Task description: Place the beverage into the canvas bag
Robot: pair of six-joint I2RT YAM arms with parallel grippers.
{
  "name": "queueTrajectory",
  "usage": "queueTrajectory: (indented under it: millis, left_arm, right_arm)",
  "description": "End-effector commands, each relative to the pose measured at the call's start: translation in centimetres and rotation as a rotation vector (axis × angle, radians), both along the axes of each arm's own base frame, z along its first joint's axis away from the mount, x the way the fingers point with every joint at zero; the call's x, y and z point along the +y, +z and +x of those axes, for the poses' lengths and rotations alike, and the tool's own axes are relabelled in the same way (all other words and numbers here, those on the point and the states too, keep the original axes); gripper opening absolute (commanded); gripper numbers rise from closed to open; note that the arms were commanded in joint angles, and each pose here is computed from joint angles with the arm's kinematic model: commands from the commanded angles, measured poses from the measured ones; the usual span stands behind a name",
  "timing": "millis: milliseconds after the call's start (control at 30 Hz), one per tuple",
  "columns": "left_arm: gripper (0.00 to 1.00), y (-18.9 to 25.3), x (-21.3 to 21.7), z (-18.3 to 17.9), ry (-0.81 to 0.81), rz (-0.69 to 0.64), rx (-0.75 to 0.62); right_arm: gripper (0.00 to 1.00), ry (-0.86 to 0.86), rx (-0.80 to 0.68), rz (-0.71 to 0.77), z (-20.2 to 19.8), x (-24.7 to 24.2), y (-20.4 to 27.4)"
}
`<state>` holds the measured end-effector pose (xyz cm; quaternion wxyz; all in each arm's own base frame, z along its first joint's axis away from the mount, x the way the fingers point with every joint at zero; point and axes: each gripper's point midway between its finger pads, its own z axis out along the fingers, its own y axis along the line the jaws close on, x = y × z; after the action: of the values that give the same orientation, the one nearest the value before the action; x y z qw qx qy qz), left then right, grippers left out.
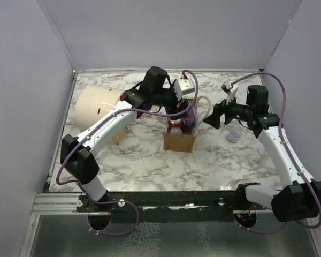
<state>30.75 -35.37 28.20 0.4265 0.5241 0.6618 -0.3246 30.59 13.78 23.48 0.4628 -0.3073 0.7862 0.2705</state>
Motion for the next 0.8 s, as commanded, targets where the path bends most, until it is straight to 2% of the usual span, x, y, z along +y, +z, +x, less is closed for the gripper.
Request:
queueTrajectory:
  millis: [0, 200, 433, 767]
  left_arm:
    - [0.00, 2.2, -1.7, 0.7, -0.032, -0.106, -0.076]
    - [0.00, -0.2, -1.9, 0.5, -0.055, -0.090, -0.053]
    - [0.00, -1.5, -2.2, 0.1, -0.093, -0.089, -0.039]
    - [0.00, -2.4, -2.8, 0.2, -0.100, -0.095, -0.009]
  right_arm:
    - [0.81, 0.016, 0.012, 0.090, 1.2, 1.1, 0.6]
    - [0.66, 0.066, 0.057, 0.127, 2.0, 2.0, 0.3]
    - [0.57, 0.076, 0.058, 0.157, 2.6, 2.4, 0.5]
    - [0.37, 0.091, 0.050, 0.169, 2.2, 2.6, 1.1]
